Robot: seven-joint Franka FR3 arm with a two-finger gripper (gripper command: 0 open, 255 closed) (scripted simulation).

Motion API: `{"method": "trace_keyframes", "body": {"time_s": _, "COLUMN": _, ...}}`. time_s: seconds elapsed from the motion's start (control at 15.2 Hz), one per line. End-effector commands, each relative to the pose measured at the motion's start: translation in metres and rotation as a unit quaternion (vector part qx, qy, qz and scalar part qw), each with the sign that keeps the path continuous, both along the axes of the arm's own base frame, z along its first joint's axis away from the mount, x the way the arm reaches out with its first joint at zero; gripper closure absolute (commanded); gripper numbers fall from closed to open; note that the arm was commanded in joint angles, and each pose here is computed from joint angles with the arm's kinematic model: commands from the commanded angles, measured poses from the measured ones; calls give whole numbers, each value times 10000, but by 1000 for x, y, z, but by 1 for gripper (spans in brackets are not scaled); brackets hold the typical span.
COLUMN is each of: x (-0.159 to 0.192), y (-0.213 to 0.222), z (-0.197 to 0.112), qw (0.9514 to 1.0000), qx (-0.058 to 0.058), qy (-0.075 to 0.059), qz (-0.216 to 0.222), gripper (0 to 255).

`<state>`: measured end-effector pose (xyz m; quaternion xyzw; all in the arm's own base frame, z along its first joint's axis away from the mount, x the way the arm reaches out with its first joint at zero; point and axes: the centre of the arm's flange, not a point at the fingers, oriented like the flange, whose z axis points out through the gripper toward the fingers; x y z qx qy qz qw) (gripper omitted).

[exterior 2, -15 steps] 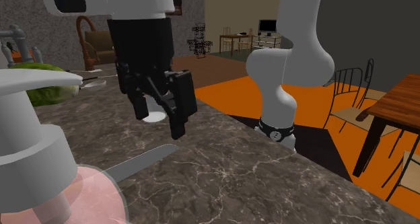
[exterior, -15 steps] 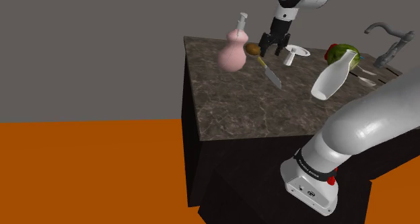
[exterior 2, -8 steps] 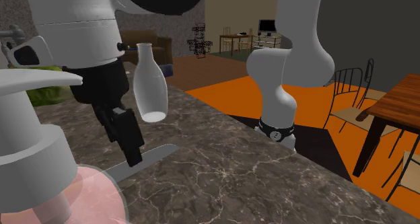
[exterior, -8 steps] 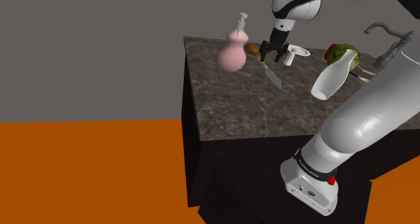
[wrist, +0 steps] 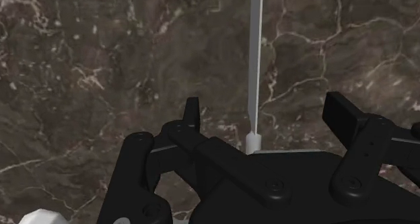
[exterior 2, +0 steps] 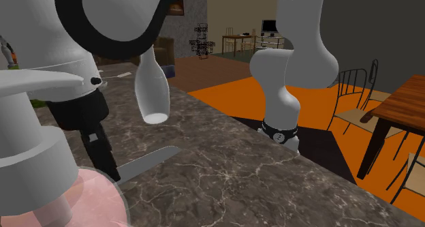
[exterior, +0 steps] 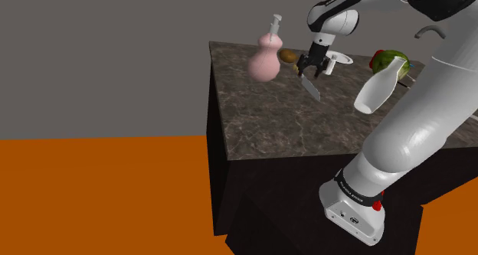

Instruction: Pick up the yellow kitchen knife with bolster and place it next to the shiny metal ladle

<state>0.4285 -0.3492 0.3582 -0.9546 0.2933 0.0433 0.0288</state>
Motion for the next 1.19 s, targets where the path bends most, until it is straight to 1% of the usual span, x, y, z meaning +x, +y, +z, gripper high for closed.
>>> {"method": "trace_keyframes", "body": {"time_s": 0.0, "x": -1, "y": 0, "z": -12, "qw": 10000, "qx": 0, "qy": -1, "qz": -8, "gripper": 0}}
{"method": "trace_keyframes", "body": {"time_s": 0.2, "x": -2, "y": 1, "z": -30, "qw": 10000, "qx": 0, "qy": -1, "qz": -8, "gripper": 0}}
{"method": "trace_keyframes", "body": {"time_s": 0.73, "x": -2, "y": 1, "z": -30, "qw": 10000, "qx": 0, "qy": -1, "qz": -8, "gripper": 0}}
{"method": "trace_keyframes", "body": {"time_s": 0.79, "x": -2, "y": 1, "z": -30, "qw": 10000, "qx": 0, "qy": -1, "qz": -8, "gripper": 255}}
{"method": "trace_keyframes", "body": {"time_s": 1.12, "x": -2, "y": 1, "z": -30, "qw": 10000, "qx": 0, "qy": -1, "qz": -8, "gripper": 255}}
